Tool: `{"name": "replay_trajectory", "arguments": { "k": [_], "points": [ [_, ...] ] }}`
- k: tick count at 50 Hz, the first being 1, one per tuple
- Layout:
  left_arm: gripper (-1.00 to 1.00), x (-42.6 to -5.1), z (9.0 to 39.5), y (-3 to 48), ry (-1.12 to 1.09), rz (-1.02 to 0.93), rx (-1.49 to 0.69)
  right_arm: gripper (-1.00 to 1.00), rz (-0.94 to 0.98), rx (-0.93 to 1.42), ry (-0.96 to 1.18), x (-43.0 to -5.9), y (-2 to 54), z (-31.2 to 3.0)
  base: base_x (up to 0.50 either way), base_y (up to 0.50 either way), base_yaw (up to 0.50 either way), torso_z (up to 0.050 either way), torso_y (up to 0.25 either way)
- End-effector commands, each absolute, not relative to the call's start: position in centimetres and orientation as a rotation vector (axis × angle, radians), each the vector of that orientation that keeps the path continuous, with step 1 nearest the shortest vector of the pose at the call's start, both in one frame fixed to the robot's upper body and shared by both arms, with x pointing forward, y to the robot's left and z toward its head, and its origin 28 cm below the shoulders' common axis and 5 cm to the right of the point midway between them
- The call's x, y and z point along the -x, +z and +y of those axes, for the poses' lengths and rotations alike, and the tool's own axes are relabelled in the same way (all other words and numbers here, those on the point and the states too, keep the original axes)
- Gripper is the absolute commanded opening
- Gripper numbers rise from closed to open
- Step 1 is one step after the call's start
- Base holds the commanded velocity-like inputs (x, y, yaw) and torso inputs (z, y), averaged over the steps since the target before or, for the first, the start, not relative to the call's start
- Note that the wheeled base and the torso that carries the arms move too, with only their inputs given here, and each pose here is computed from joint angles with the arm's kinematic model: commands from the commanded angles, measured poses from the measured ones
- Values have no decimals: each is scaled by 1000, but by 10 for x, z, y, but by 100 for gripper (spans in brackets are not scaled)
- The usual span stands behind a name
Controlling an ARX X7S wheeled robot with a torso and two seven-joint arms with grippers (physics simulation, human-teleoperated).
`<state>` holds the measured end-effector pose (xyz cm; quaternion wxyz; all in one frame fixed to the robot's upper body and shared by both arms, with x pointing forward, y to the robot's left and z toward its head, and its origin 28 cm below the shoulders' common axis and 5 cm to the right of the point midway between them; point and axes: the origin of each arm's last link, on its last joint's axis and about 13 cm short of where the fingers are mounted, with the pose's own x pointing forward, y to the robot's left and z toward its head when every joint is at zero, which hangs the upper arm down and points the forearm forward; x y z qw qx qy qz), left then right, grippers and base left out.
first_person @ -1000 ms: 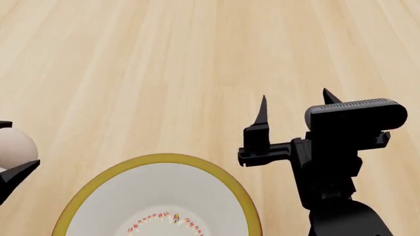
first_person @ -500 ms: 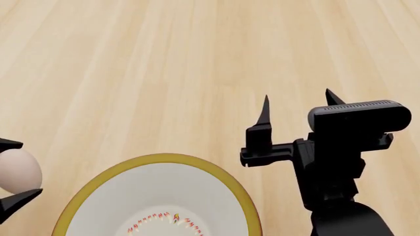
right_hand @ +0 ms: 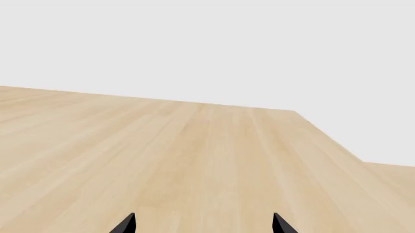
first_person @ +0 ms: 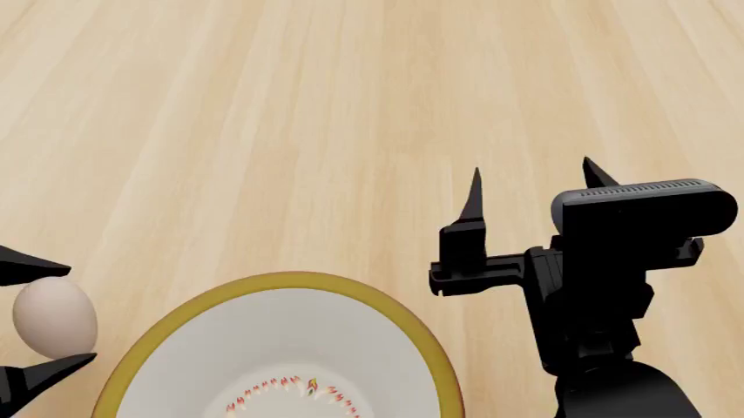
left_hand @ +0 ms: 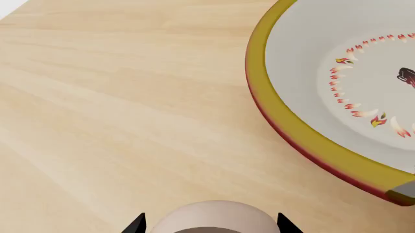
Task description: Place the eggs and milk next to the bowl.
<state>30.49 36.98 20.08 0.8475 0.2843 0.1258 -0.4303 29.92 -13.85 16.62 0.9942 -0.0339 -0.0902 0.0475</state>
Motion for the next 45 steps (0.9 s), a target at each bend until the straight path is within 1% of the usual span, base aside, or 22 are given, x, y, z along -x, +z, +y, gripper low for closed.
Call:
{"name": "replay_trajectory", "arguments": {
  "k": [1,16,45],
  "points": [
    [-100,-313,362,198,-945,261,-584,100,-196,61,84,-299,169,-142,0,0,0,0,0],
    [-100,-321,353,194,-978,261,-586,100,-196,59,75,-297,168,-143,0,0,0,0,0],
    [-100,-324,351,184,-993,281,-580,100,-194,58,68,-297,168,-144,0,0,0,0,0]
  ]
}}
